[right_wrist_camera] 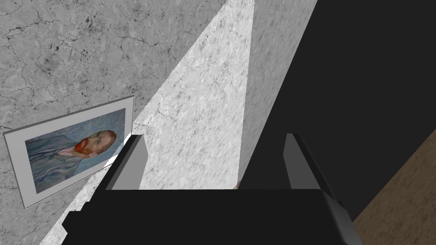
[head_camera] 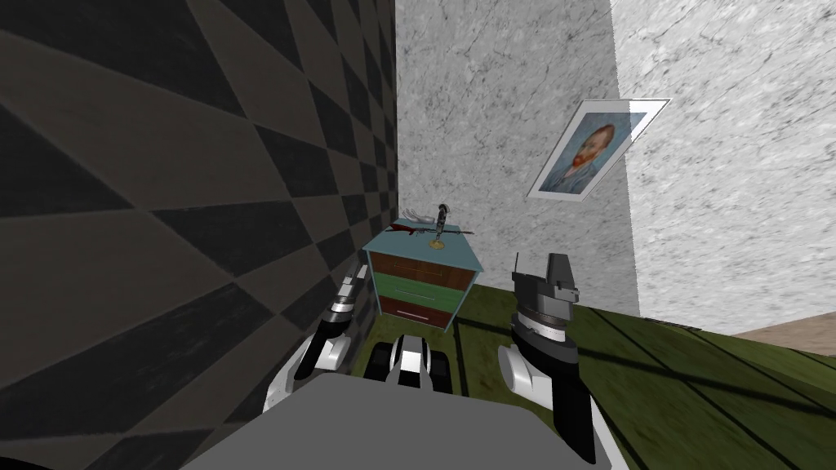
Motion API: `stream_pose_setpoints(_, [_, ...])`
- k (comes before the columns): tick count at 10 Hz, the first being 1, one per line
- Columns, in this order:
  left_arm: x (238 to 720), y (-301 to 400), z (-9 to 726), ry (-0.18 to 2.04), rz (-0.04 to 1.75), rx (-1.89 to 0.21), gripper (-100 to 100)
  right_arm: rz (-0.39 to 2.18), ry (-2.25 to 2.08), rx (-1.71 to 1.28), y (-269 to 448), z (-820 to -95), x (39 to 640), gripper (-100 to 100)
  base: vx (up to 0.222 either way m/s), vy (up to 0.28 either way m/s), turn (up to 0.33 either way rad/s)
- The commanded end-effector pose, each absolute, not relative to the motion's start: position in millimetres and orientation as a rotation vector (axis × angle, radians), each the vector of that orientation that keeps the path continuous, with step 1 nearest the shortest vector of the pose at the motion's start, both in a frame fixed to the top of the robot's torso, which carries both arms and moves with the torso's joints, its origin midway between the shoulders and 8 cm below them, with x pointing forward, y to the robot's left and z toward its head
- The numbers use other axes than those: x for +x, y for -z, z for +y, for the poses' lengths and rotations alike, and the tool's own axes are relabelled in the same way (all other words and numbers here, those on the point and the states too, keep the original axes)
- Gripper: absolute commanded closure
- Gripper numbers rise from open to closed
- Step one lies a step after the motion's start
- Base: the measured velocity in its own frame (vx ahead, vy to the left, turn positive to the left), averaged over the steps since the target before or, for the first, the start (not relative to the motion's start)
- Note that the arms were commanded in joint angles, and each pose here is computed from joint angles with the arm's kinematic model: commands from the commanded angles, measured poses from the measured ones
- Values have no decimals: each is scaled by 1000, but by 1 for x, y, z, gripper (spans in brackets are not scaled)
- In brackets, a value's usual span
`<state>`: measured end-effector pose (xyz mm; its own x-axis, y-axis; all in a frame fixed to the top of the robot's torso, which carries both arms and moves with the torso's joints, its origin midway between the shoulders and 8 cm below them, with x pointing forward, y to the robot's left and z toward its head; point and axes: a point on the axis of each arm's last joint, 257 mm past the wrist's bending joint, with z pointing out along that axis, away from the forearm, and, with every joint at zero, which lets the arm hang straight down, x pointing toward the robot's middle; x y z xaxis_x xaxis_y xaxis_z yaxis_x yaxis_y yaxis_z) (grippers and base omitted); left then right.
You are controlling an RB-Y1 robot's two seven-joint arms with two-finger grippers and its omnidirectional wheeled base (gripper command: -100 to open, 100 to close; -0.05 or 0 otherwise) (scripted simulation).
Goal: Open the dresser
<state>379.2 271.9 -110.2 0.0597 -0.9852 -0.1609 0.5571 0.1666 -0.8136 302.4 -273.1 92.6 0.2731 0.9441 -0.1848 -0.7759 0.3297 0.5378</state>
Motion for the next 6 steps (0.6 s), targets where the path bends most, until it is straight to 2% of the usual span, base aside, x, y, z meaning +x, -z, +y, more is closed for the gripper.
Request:
stream_pose_setpoints(1, [380,127,273,1301,843,-661,-100,523,-1194,376,-93,-273,302,0,53,-14,-11])
stream_pose_setpoints(6, [377,164,274,1304,856,-680,-100,523,-1194,376,-93,-273,302,0,53,-12,-37])
